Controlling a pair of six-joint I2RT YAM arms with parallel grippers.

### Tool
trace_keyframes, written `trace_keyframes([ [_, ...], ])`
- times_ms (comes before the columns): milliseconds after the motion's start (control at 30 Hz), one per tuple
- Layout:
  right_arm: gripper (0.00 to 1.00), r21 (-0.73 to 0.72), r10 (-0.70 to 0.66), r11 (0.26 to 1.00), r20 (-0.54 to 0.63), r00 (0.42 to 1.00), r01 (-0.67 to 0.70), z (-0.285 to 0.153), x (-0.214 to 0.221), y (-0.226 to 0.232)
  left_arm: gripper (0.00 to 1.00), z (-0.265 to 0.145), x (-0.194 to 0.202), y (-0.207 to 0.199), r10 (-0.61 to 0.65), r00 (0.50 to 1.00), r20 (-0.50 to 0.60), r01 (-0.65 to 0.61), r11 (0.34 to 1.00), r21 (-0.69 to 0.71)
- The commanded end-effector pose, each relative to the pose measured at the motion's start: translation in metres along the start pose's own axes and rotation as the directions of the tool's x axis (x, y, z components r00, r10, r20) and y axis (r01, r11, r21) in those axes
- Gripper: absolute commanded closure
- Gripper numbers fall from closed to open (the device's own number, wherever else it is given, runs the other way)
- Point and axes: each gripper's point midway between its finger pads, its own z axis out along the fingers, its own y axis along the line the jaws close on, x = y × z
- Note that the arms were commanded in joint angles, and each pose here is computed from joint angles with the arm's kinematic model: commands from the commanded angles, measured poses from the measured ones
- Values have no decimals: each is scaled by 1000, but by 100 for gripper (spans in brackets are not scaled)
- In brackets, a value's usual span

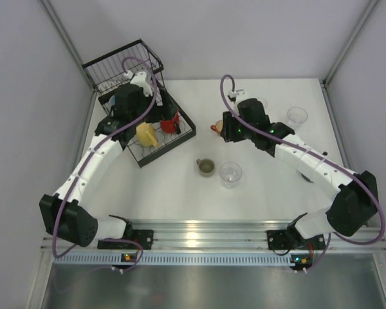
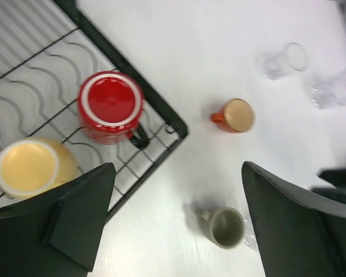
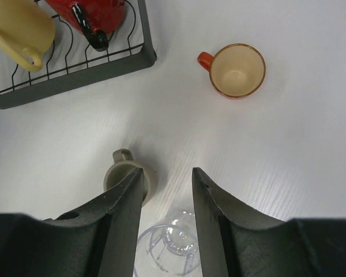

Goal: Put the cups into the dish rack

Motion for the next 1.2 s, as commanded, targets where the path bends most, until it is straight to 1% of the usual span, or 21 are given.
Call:
trace_keyframes([
  [0,60,63,36,997,24,999,-38,-12,-23,-19,2,-26,1,-51,-52,997,-52,64,963,263],
  [100,60,103,119,988,-7,993,-118,-15,-21,-36,2,-34,22,-63,-67,989,-131,108,934,341],
  [133,60,149,147,979,-26,989,-141,-18,-15,-45,2,-38,28,-67,-61,986,-153,114,922,371],
  [200,60,189,172,969,-49,984,-160,-25,-8,-50,2,-42,39,-63,-55,985,-165,114,923,369],
  [233,60,210,177,965,-87,980,-156,-31,1,-53,2,-51,35,-63,-54,989,-135,100,925,367],
  [267,61,209,184,965,-102,978,-160,-34,6,-52,2,-54,37,-62,-46,991,-128,91,926,367],
  [300,61,192,186,967,-92,978,-166,-43,6,-49,2,-56,42,-59,-46,990,-132,91,928,362],
  [333,60,176,185,971,-109,977,-164,-45,15,-48,2,-66,39,-61,-42,993,-109,80,924,375],
  [367,60,127,179,978,-120,976,-164,-50,19,-40,2,-69,40,-62,-42,993,-106,80,922,379],
  [400,60,93,173,982,-105,979,-164,-58,17,-34,2,-71,43,-61,-42,993,-110,81,920,384],
  [433,60,56,169,985,-129,977,-163,-60,25,-27,2,-76,41,-63,-38,995,-96,73,916,394],
  [533,59,71,140,989,-201,969,-128,-66,48,-22,2,-79,46,-61,-43,994,-102,80,916,392],
  [567,58,104,127,989,-210,969,-107,-66,56,-27,2,-82,45,-64,-39,995,-97,75,912,403],
  [600,57,97,120,990,-216,969,-100,-66,61,-25,3,-84,44,-64,-34,995,-92,68,910,408],
  [633,56,96,110,991,-245,963,-89,-64,76,-25,3,-86,42,-65,-33,996,-82,64,910,409],
  [667,55,93,108,992,-253,962,-87,-63,82,-25,3,-89,35,-65,-31,998,-58,52,913,404],
  [767,54,108,99,992,-274,957,-72,-59,94,-30,2,-101,4,-56,-41,997,68,16,944,330],
  [800,54,103,95,992,-279,956,-69,-56,96,-29,2,-105,-10,-47,-55,990,129,18,963,270],
  [900,53,72,76,996,-281,957,-58,-54,96,-26,2,-114,-34,-44,-72,976,203,24,973,230],
  [1000,53,78,54,996,-279,959,-34,-52,97,-29,3,-112,-42,-47,-58,976,210,9,973,230],
  [1167,52,81,27,997,-312,950,-1,-46,109,-34,3,-96,-31,-59,-22,990,137,-20,955,296],
])
